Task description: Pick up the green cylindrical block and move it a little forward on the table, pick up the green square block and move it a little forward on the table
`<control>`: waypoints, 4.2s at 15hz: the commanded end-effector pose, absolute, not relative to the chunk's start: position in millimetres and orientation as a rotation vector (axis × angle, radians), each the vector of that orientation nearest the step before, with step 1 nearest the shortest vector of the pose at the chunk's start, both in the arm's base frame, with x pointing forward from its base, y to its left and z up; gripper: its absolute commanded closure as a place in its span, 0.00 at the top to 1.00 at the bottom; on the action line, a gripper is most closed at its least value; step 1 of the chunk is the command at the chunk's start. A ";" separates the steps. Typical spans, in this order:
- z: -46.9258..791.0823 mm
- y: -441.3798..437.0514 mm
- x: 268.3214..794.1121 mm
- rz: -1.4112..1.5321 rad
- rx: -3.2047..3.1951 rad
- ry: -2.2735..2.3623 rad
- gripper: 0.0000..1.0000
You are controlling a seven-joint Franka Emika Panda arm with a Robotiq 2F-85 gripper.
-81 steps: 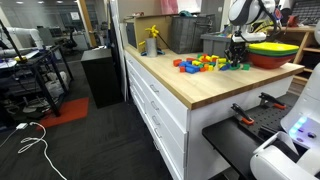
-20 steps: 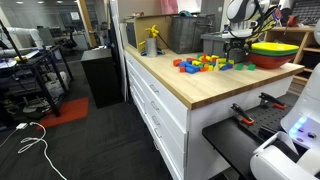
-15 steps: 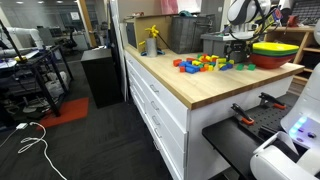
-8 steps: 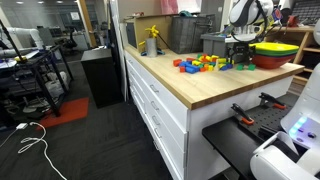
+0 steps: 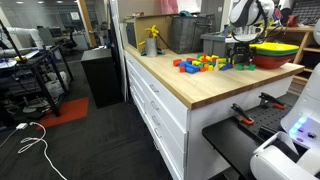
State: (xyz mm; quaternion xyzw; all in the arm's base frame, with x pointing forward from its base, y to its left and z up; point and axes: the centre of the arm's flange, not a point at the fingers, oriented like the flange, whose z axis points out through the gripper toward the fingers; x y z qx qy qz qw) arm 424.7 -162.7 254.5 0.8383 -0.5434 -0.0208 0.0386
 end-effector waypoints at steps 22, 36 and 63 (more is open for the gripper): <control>240.5 -163.3 389.1 0.075 2.589 -1.723 0.21; 357.1 -113.7 425.1 0.338 2.814 -1.190 0.08; 324.8 -121.6 553.9 0.308 2.902 -0.427 0.08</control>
